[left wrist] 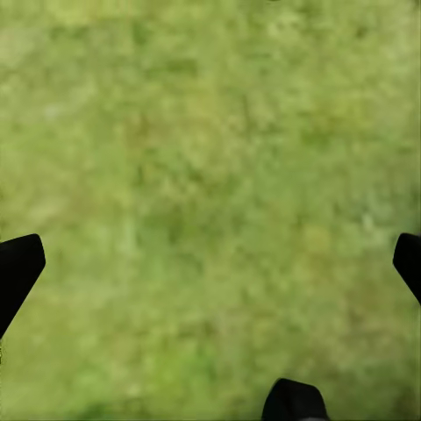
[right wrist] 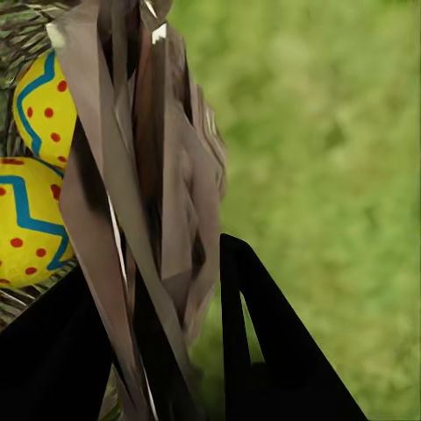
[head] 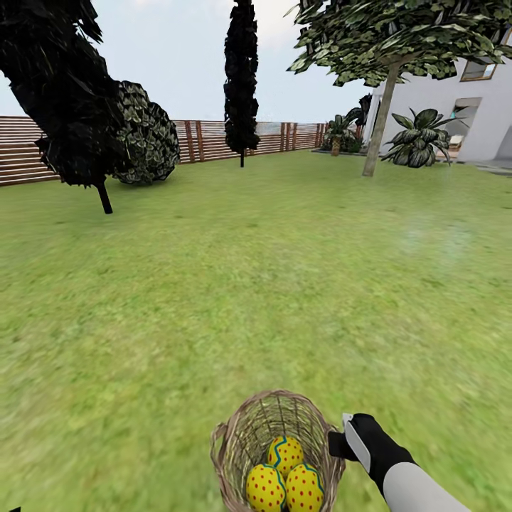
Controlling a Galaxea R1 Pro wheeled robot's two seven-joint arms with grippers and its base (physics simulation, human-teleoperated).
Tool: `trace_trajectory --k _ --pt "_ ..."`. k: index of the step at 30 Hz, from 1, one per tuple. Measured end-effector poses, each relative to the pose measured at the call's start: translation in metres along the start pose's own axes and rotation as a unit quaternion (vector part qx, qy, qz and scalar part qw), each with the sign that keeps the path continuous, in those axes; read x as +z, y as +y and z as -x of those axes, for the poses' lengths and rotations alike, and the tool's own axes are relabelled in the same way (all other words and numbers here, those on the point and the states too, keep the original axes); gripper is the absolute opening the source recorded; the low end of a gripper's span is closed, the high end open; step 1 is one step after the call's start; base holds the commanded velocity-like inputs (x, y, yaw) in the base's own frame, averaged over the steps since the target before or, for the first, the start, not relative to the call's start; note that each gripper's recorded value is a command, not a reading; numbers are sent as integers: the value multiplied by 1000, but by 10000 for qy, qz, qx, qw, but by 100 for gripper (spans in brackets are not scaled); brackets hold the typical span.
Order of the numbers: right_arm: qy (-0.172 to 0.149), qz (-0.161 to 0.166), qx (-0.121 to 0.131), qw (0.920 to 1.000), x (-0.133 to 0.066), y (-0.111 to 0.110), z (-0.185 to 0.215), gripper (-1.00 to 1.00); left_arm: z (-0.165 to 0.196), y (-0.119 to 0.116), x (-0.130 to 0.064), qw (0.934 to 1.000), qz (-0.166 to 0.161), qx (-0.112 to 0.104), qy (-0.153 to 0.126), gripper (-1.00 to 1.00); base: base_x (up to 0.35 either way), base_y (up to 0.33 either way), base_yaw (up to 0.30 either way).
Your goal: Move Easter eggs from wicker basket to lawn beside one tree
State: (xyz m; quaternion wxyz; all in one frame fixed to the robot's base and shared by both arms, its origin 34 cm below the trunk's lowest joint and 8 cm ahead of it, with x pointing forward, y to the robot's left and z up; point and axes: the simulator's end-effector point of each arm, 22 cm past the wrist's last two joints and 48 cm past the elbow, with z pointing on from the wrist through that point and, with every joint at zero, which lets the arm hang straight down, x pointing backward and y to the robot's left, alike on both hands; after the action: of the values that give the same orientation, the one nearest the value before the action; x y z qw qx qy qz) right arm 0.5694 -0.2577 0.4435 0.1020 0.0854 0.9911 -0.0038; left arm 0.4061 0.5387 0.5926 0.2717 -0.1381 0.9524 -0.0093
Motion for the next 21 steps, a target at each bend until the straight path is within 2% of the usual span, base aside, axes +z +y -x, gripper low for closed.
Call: trace_trajectory --k 10,11,13,16,19,21 --pt "-5 -3 -28 10000 -19 2 7 -100 12 -2 -15 10000 1 0 2 100 0 0 0" --pt "-11 124 -190 9997 -21 6 8 -100 13 -3 -17 10000 1 0 2 100 0 0 0" --pt "-25 420 162 9990 -26 17 11 -100 16 -3 -20 10000 0 0 1 100 0 0 0" --pt "4 269 -95 9996 -30 11 11 -100 19 -4 -24 10000 5 0 2 100 0 0 0" --pt "9 368 41 9993 -36 15 13 -100 23 -4 -29 10000 7 0 2 100 0 0 0" --pt "13 331 -14 9994 -40 14 13 -100 25 -5 -32 10000 8 0 3 100 0 0 0"
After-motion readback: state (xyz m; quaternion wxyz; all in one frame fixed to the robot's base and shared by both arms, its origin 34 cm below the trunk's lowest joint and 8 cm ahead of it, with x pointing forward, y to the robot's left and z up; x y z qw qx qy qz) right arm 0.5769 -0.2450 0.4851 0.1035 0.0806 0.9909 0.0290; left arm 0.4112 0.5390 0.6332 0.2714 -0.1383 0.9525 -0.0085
